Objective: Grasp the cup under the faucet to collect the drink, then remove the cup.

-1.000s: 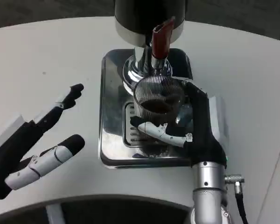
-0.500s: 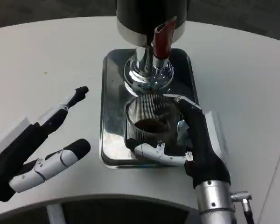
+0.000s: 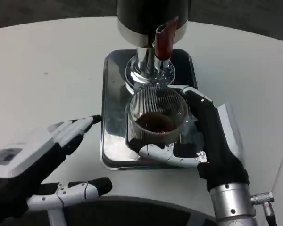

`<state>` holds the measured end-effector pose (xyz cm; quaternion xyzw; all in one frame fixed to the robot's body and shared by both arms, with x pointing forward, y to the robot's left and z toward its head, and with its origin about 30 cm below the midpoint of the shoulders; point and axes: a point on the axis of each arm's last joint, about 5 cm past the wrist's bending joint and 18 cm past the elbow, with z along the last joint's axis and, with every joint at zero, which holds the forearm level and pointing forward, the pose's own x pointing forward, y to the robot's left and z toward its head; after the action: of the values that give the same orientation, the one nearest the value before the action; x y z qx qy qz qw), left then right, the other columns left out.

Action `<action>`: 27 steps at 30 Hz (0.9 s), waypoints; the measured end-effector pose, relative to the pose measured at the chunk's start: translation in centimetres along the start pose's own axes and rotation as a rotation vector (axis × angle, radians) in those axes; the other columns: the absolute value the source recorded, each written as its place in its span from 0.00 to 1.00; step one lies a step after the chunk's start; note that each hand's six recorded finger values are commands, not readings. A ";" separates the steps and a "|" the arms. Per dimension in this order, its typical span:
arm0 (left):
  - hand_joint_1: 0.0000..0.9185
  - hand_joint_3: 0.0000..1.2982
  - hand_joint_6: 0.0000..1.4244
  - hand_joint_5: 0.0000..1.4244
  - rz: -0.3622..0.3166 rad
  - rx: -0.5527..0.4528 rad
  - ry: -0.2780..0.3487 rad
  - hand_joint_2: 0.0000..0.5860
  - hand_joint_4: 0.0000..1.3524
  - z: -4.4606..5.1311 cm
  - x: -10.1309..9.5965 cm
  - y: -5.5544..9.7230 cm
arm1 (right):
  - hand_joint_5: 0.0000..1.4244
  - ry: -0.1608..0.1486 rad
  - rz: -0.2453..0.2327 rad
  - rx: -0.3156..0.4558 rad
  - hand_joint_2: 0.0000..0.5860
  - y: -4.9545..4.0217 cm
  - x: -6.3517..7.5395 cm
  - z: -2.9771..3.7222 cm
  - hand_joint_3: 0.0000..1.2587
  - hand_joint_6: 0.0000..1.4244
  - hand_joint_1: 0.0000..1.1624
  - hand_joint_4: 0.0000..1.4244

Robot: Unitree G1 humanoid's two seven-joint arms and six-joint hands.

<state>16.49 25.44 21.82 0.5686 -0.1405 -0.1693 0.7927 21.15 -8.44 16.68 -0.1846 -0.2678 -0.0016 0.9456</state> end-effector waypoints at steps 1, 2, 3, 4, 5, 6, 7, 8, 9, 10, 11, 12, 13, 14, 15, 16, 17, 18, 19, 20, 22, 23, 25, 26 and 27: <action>0.00 0.00 0.00 0.00 -0.009 0.012 0.013 0.15 0.00 0.10 -0.1 -0.1 | 0.70 -0.008 0.006 0.002 0.14 -0.12 -0.1 0.17 0.58 0.98 0.96 0.65; 0.00 0.00 0.00 0.00 -0.019 0.034 0.024 0.13 0.00 0.29 -0.2 -0.2 | 0.70 -0.018 0.013 0.005 0.14 -0.24 -0.1 0.38 0.58 0.98 0.96 0.65; 0.00 0.00 0.00 0.00 -0.025 0.042 0.027 0.10 0.00 0.46 -0.3 -0.3 | 0.70 -0.031 0.022 0.009 0.14 -0.33 -0.1 0.63 0.58 0.98 0.96 0.65; 0.00 0.00 0.00 0.00 -0.031 0.060 0.027 0.06 0.00 0.68 -0.4 -0.4 | 0.70 -0.043 0.034 0.016 0.13 -0.40 -0.1 0.86 0.58 0.98 0.96 0.65; 0.00 0.00 0.00 0.00 -0.034 0.068 0.023 0.05 0.00 0.93 -0.5 -0.5 | 0.70 -0.059 0.050 0.022 0.13 -0.52 -0.1 1.18 0.58 0.98 0.96 0.65; 0.00 0.00 0.00 0.00 -0.035 0.066 0.017 0.03 0.00 1.11 -0.6 -0.6 | 0.70 -0.071 0.062 0.028 0.13 -0.54 0.0 1.42 0.58 0.98 0.96 0.65; 0.00 0.00 0.00 0.00 -0.038 0.063 0.009 0.02 0.00 1.34 -0.7 -0.8 | 0.70 -0.087 0.077 0.037 0.13 -0.63 -0.1 1.78 0.58 0.98 0.96 0.65; 0.00 0.00 0.00 0.00 -0.041 0.061 0.002 0.02 0.00 1.49 -0.8 -0.9 | 0.70 -0.097 0.085 0.043 0.13 -0.69 -0.2 2.02 0.58 0.99 0.96 0.65; 0.00 0.00 0.00 0.00 -0.043 0.062 -0.003 0.02 0.00 1.58 -0.9 -1.0 | 0.70 -0.103 0.092 0.046 0.13 -0.74 -0.3 2.17 0.58 0.99 0.96 0.66; 0.00 0.00 0.00 0.00 -0.044 0.069 -0.008 0.02 0.00 1.69 -1.0 -1.1 | 0.70 -0.104 0.099 0.049 0.13 -0.87 -0.5 2.41 0.58 0.99 0.95 0.66; 0.00 0.00 0.00 0.00 -0.043 0.083 -0.007 0.01 0.00 1.81 -1.1 -1.3 | 0.70 -0.103 0.103 0.052 0.13 -1.01 -0.8 2.60 0.58 0.99 0.95 0.66; 0.00 0.00 0.00 0.00 -0.043 0.092 -0.003 0.01 0.00 1.92 -1.3 -1.4 | 0.70 -0.097 0.109 0.056 0.13 -1.18 -1.2 2.82 0.58 0.99 0.95 0.66; 0.00 0.00 0.00 0.00 -0.036 0.093 0.000 0.01 0.00 1.96 -1.4 -1.4 | 0.71 -0.092 0.114 0.059 0.13 -1.31 -1.5 2.99 0.58 0.99 0.95 0.66; 0.00 0.00 0.00 0.00 -0.025 0.097 0.004 0.01 0.00 2.00 -1.4 -1.5 | 0.71 -0.084 0.119 0.063 0.13 -1.42 -1.9 3.17 0.58 0.99 0.95 0.66; 0.00 0.00 0.00 0.00 -0.013 0.107 0.011 0.01 0.00 2.04 -1.5 -1.5 | 0.71 -0.079 0.123 0.066 0.12 -1.48 -2.1 3.30 0.58 0.99 0.95 0.66; 0.00 0.00 0.00 0.00 -0.001 0.116 0.016 0.01 0.00 2.08 -1.6 -1.5 | 0.71 -0.072 0.127 0.068 0.12 -1.59 -2.5 3.51 0.58 0.99 0.95 0.66; 0.00 0.00 0.00 0.00 0.012 0.118 0.019 0.01 0.00 2.17 -1.7 -1.6 | 0.71 -0.066 0.131 0.072 0.12 -1.67 -2.9 3.65 0.58 0.99 0.95 0.66; 0.00 0.00 0.00 0.00 0.024 0.119 0.018 0.01 0.00 2.33 -1.8 -1.6 | 0.71 -0.059 0.134 0.075 0.12 -1.77 -3.2 3.84 0.58 0.99 0.95 0.66; 0.00 0.00 0.00 0.00 0.035 0.129 0.017 0.01 0.00 2.54 -1.9 -1.7 | 0.71 -0.055 0.139 0.079 0.12 -1.85 -3.5 4.01 0.58 0.99 0.95 0.66; 0.00 0.00 0.00 0.00 0.043 0.137 0.015 0.01 0.00 2.74 -2.0 -1.8 | 0.71 -0.052 0.146 0.083 0.12 -1.93 -3.8 4.20 0.58 0.99 0.95 0.66; 0.00 0.00 0.00 0.00 0.054 0.141 0.009 0.01 0.00 3.08 -2.2 -2.0 | 0.71 -0.049 0.160 0.090 0.12 -2.04 -4.2 4.50 0.58 0.99 0.95 0.66; 0.00 0.00 0.00 0.00 0.057 0.146 0.004 0.01 0.00 3.26 -2.3 -2.1 | 0.71 -0.047 0.164 0.089 0.12 -2.22 -4.4 4.65 0.58 0.99 0.95 0.66; 0.00 0.00 0.00 0.00 0.054 0.150 0.002 0.01 0.00 3.49 -2.3 -2.3 | 0.71 -0.044 0.171 0.089 0.12 -2.55 -5.0 4.95 0.58 0.99 0.95 0.66; 0.00 0.00 0.00 0.00 0.054 0.149 0.001 0.01 0.00 3.53 -2.4 -2.3 | 0.71 -0.042 0.171 0.089 0.12 -2.65 -5.1 5.03 0.58 0.99 0.95 0.66; 0.00 0.00 0.00 0.00 0.055 0.148 -0.001 0.01 0.00 3.59 -2.3 -2.3 | 0.71 -0.040 0.172 0.089 0.12 -2.77 -5.3 5.12 0.58 0.99 0.95 0.66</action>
<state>12.63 22.69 20.66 0.6216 -0.1688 -0.1368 0.7526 13.72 -9.73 18.98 -0.1649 -0.2696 0.0950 0.9440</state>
